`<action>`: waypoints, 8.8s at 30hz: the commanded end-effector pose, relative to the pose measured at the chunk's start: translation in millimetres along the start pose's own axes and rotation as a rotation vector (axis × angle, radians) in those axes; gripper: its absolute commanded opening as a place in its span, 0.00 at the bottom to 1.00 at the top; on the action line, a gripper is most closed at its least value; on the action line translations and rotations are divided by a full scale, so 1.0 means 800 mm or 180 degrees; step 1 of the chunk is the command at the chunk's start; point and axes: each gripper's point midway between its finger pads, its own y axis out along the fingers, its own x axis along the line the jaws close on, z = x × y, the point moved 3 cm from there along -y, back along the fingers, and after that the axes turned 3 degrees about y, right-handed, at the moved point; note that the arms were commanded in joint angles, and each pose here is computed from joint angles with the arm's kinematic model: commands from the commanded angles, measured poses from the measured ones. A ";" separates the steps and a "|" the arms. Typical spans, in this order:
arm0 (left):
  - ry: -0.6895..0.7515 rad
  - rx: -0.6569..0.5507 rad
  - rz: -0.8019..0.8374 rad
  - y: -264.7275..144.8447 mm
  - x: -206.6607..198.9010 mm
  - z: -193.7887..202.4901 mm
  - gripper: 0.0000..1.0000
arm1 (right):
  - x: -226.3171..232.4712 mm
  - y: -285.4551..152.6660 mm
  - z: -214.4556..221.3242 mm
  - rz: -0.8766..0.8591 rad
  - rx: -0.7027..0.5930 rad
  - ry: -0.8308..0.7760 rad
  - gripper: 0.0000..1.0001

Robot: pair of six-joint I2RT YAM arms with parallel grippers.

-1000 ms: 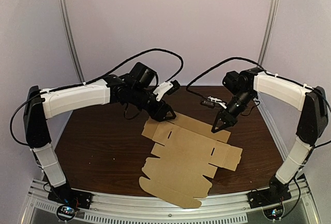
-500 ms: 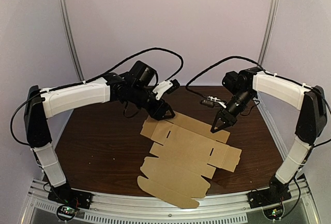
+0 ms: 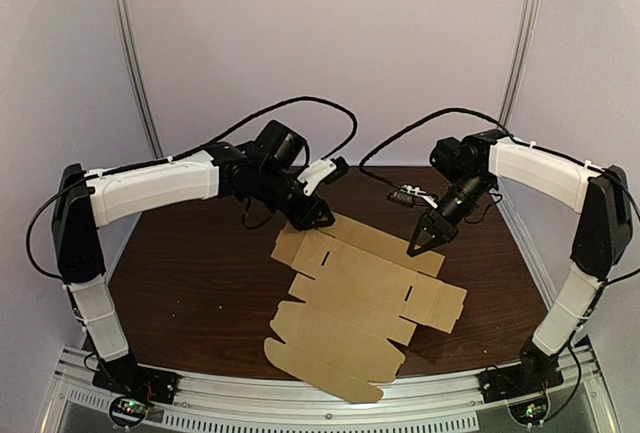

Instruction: Fold the paper box

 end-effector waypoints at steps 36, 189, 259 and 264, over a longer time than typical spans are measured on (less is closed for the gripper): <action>-0.0639 -0.0222 0.1129 0.009 -0.082 -0.016 0.42 | 0.005 -0.015 -0.021 -0.0060 -0.0246 -0.0031 0.01; -0.0203 -0.0905 0.1836 -0.032 -0.087 -0.031 0.00 | 0.020 -0.034 -0.014 -0.0672 -0.0771 -0.0167 0.14; -0.0816 -0.0988 0.0533 -0.049 -0.031 0.079 0.00 | 0.022 -0.037 -0.007 0.0011 -0.0440 -0.0291 0.25; -0.0632 -0.0961 0.0419 -0.056 -0.029 0.081 0.00 | 0.032 -0.028 -0.015 0.0053 -0.0176 -0.0322 0.41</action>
